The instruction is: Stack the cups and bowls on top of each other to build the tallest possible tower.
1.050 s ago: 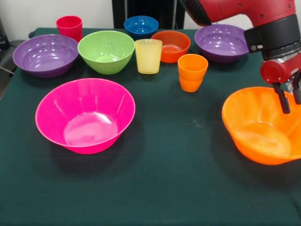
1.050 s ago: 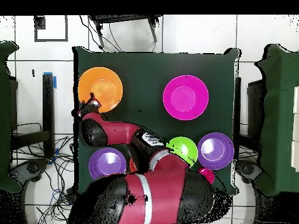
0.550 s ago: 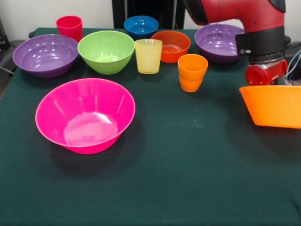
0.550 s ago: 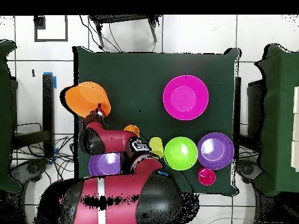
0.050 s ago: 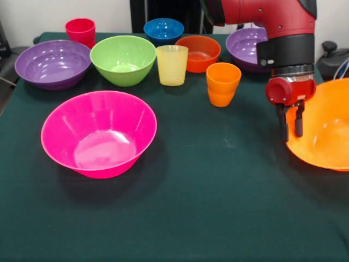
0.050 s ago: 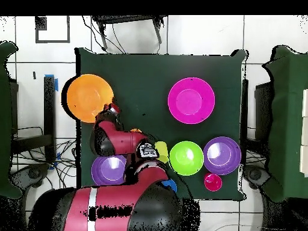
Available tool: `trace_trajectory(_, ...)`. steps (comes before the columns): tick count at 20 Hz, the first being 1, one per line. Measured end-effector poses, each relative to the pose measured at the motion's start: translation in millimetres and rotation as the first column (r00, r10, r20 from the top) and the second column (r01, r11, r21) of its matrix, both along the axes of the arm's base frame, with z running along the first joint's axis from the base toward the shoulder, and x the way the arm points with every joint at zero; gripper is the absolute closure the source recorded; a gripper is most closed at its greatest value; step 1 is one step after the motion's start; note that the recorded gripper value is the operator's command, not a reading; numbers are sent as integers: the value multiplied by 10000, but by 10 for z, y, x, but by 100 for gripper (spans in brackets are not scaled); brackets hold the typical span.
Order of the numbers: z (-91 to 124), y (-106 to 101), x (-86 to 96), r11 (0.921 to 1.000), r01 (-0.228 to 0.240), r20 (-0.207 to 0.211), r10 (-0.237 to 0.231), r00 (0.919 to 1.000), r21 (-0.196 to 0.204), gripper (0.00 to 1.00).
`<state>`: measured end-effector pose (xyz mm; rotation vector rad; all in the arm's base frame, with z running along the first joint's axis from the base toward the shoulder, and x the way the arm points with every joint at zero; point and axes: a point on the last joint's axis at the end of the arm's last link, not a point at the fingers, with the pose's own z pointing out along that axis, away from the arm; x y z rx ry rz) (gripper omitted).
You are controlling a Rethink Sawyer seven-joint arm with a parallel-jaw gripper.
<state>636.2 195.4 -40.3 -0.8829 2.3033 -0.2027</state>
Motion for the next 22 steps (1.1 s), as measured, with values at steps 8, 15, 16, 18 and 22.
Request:
trace_trajectory(8,137,-31,335,9999,47,788,-36,9969,-132,0)
trace_trajectory(15,84,195,508,10000,-56,1135,64,9935,-71,0)
trace_trajectory(16,86,283,513,9999,-114,1176,120,9930,-56,0)
trace_trajectory(18,100,350,506,9999,-95,1179,102,9930,-63,0)
trace_trajectory(22,186,473,469,9997,62,1184,-31,9930,-253,0)
